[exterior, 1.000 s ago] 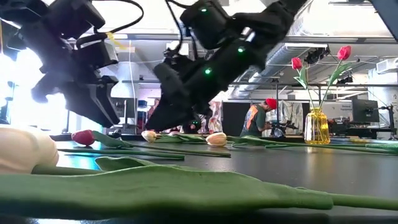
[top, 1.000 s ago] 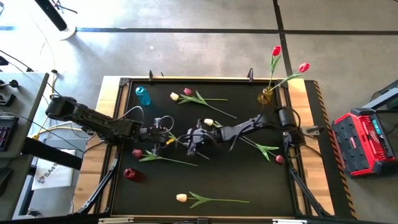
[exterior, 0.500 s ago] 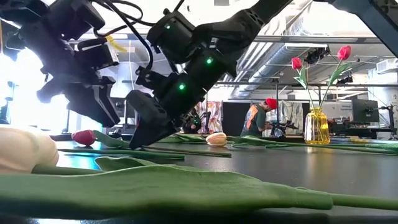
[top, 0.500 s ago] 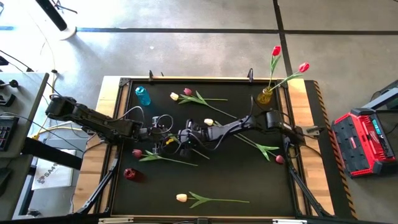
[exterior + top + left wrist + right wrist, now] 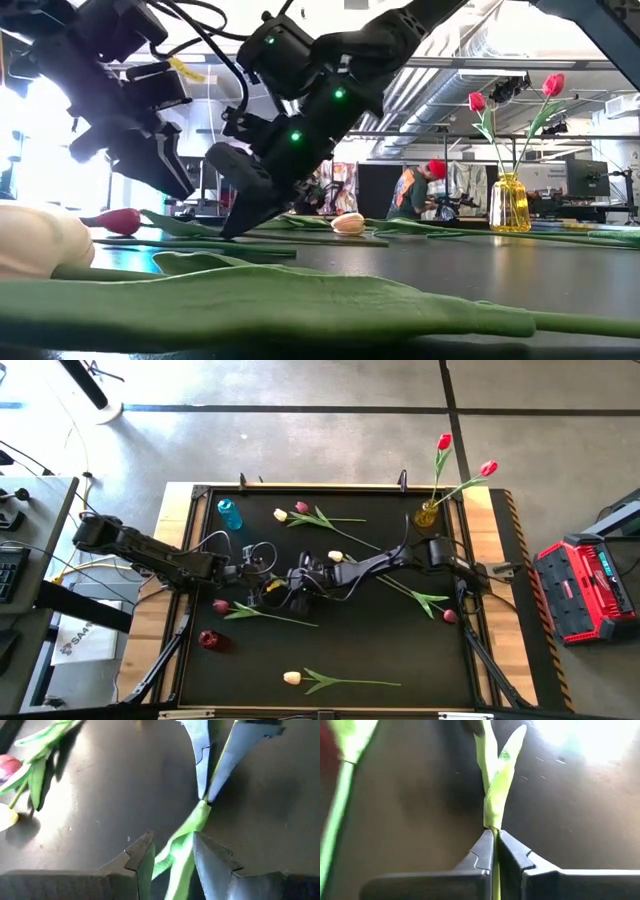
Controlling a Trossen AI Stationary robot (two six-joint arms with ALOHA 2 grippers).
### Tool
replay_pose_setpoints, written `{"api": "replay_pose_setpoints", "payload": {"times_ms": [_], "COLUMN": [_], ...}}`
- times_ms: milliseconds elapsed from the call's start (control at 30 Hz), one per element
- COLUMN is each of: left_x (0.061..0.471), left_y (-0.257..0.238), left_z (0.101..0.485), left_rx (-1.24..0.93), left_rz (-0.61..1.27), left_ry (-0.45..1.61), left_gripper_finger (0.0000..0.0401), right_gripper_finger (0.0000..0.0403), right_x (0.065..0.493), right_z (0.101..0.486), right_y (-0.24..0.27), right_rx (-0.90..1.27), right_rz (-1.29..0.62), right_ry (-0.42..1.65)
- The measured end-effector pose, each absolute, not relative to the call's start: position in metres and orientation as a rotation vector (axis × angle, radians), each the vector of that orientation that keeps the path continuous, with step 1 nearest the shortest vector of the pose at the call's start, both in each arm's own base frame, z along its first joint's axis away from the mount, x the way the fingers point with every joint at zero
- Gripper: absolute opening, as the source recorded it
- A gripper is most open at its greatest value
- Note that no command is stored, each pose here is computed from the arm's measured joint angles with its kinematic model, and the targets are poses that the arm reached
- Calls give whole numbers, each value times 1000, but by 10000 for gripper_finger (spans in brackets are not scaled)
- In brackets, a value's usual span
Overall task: Sort flowers into vase by color
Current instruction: Put the red tulip into the yellow vase
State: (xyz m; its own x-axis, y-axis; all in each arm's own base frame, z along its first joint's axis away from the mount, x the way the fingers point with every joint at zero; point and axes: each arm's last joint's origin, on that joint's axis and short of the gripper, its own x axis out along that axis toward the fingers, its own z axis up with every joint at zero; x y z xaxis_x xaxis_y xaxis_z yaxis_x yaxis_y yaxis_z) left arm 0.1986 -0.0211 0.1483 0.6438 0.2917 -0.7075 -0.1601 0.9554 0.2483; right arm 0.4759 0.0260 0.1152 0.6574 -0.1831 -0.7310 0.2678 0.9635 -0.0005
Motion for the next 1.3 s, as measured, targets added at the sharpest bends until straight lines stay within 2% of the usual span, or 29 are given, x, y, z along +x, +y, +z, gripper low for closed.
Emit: {"api": "replay_pose_setpoints", "payload": {"times_ms": [300, 433, 600, 767, 967, 1167, 1300], "left_x": [189, 181, 179, 190, 215, 245, 273], "left_y": [-20, -19, -21, -23, -26, -19, -18], "left_z": [169, 180, 189, 192, 193, 184, 182], "left_rx": [102, 64, 40, 48, 70, 74, 88], "left_rz": [281, 288, 271, 227, 39, 10, -26], "left_ry": [733, 685, 620, 467, 194, 81, 15], "left_gripper_finger": [122, 122, 122, 122, 122, 122, 123], "right_gripper_finger": [2, 1, 0, 0, 0, 0, 0], "right_x": [451, 422, 373, 328, 291, 275, 279], "right_z": [147, 162, 183, 186, 183, 194, 205], "right_y": [17, 13, 17, 24, 32, 37, 39], "right_rx": [37, 35, 94, 165, 153, 97, 37], "right_rz": [-524, -632, -716, -670, -516, -355, -279], "right_ry": [795, 751, 548, 266, -14, -219, -279]}}
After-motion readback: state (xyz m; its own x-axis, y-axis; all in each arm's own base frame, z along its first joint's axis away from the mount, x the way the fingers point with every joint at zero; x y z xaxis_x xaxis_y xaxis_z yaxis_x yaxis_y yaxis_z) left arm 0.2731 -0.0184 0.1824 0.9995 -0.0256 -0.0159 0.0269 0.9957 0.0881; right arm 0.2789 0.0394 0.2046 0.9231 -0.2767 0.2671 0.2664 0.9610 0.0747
